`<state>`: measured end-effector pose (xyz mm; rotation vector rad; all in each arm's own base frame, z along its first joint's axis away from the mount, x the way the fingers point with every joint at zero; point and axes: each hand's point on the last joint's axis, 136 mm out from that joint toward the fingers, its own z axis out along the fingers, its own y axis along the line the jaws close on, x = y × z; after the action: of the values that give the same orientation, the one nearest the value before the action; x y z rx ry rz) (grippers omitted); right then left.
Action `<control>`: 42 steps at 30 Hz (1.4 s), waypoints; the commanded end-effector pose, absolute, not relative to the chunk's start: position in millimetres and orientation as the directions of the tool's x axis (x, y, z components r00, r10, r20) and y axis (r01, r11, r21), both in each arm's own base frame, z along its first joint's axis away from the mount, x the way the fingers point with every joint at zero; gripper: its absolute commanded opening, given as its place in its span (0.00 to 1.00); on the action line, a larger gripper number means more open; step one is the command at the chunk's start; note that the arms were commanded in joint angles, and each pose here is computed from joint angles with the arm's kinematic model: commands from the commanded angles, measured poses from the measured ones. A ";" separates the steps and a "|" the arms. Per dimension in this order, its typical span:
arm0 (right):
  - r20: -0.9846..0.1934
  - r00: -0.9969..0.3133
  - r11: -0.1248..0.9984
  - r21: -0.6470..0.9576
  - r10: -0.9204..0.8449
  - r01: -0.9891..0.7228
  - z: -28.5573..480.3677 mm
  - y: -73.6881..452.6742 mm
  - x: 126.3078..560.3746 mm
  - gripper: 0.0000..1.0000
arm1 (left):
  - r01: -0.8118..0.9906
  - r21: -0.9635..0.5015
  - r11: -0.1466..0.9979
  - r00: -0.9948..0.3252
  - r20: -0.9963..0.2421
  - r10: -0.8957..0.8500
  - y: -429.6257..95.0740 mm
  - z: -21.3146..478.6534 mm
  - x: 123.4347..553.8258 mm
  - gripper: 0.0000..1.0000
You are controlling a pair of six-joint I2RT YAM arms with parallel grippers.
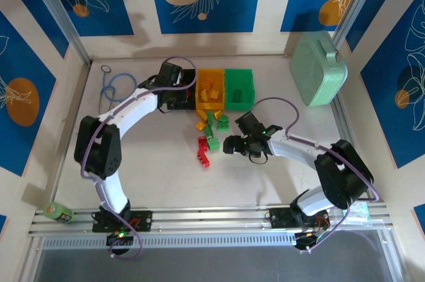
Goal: Sort the legos into containers by color
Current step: Place the lego in the container, then pick up the lego from the center of the table.
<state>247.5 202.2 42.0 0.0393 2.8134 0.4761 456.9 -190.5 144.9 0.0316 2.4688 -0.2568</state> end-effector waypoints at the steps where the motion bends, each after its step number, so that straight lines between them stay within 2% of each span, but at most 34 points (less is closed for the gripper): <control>1: -0.291 -0.952 0.943 0.333 0.096 -0.007 44.3 200.0 242.4 0.83 | 0.094 -0.163 0.982 -0.812 -0.584 -0.019 -186.5 141.1 475.0 0.22; 16: -0.328 -0.939 0.937 0.349 0.104 -0.018 65.4 196.9 236.7 0.83 | 0.127 -0.201 0.971 -0.834 -0.552 -0.005 -209.4 128.7 543.6 0.27; 18: -0.330 -0.939 0.937 0.348 0.098 -0.024 67.2 198.0 236.6 0.82 | 0.133 -0.197 0.971 -0.838 -0.545 0.004 -211.2 128.0 546.9 0.34; 22: -0.334 -0.938 0.938 0.347 0.092 -0.031 71.1 199.3 235.2 0.82 | 0.141 -0.190 0.972 -0.834 -0.552 0.013 -210.9 136.3 546.2 0.59; 23: -0.337 -0.937 0.937 0.347 0.091 -0.033 71.8 199.6 234.7 0.82 | 0.140 -0.189 0.972 -0.832 -0.555 0.012 -209.8 138.3 545.6 0.60; 30: -0.353 -0.933 0.942 0.330 0.066 -0.058 76.6 204.5 233.8 0.82 | 0.154 -0.225 0.962 -0.796 -0.605 -0.014 -206.1 169.3 521.8 0.60; 42: -0.398 -0.913 0.943 0.259 -0.093 -0.209 84.1 239.1 224.3 0.82 | 0.144 -0.269 0.952 -0.752 -0.655 -0.071 -174.3 180.9 433.3 0.59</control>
<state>223.1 234.3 80.1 -0.1745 2.7217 0.4532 441.6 -175.8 178.0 0.0658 2.4231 -0.3611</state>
